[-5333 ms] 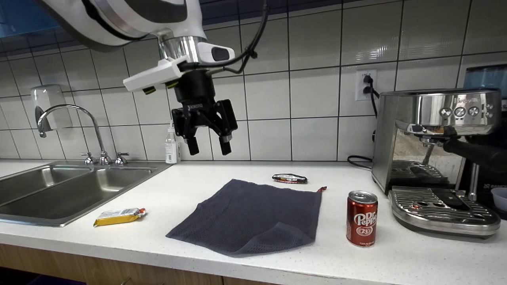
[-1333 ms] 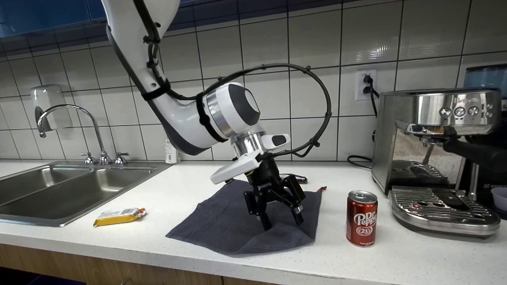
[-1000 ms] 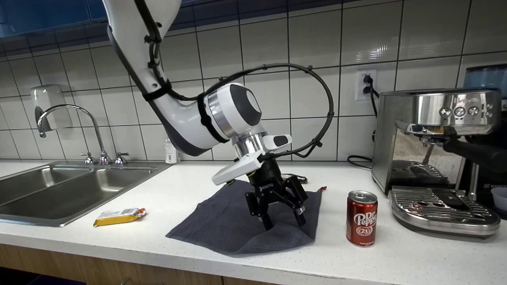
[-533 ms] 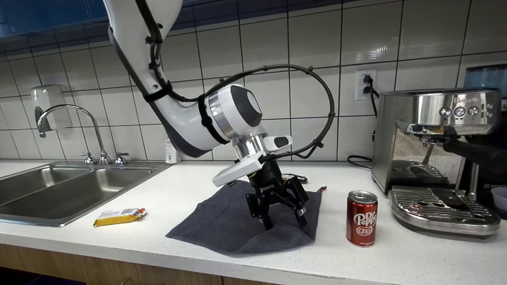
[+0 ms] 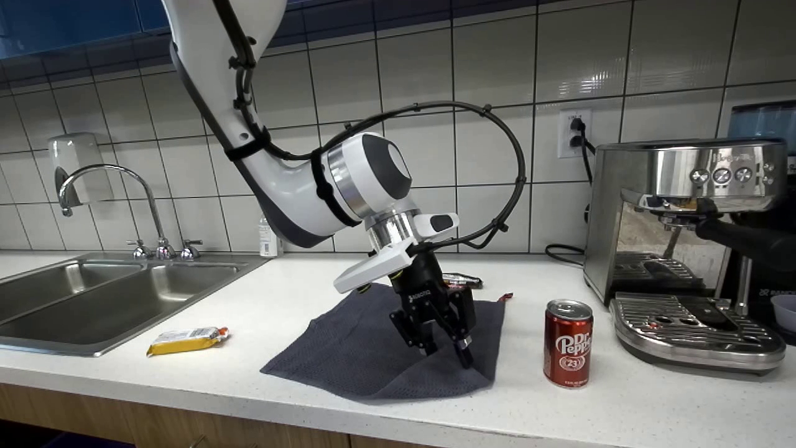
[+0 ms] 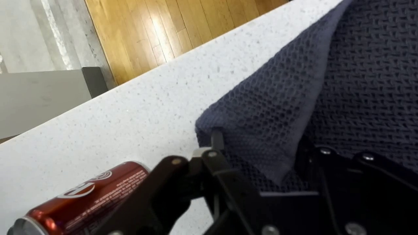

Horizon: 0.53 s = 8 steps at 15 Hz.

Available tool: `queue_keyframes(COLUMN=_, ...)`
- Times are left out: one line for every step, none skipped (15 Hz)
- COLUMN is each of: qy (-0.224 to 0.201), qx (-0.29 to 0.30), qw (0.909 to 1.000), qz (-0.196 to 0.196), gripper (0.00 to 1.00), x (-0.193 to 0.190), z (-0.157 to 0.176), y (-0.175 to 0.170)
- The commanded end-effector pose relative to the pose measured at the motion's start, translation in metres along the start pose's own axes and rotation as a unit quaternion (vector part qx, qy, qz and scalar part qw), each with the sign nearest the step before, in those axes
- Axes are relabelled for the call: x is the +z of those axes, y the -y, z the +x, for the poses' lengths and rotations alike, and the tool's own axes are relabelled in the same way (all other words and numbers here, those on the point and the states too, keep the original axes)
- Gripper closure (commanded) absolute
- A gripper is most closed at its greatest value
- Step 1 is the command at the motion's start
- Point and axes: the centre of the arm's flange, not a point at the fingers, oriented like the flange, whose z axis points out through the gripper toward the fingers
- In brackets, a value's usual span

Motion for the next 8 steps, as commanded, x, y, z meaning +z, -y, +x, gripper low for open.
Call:
queue_keyframes(qy=-0.01, qx=-0.011, qw=0.9998, qz=-0.011, gripper=0.77, x=-0.0018, z=-0.0006, y=-0.002)
queue_keyframes(qy=-0.01, qx=-0.011, qw=0.9998, qz=-0.012, gripper=0.86, x=-0.0017, z=-0.001, y=-0.0023)
queue_keyframes(qy=-0.01, qx=-0.012, qw=0.9998, qz=-0.013, gripper=0.93, x=-0.0017, z=-0.0012, y=-0.0026)
queue_keyframes(qy=-0.01, qx=-0.012, qw=0.9998, qz=-0.014, gripper=1.0, x=-0.0018, z=-0.0013, y=-0.003)
queue_keyframes(qy=-0.01, qx=-0.012, qw=0.9998, qz=-0.014, gripper=1.0, x=-0.0021, z=-0.0015, y=-0.0032)
queue_keyframes(qy=-0.01, qx=-0.012, qw=0.9998, qz=-0.014, gripper=1.0, x=-0.0025, z=-0.0018, y=-0.0034)
queue_keyframes(qy=-0.011, qx=-0.012, qw=0.9998, qz=-0.013, gripper=1.0, x=-0.0033, z=-0.0022, y=-0.0037)
queue_keyframes(qy=-0.012, qx=-0.011, qw=0.9998, qz=-0.012, gripper=0.99, x=-0.0048, z=-0.0027, y=-0.0047)
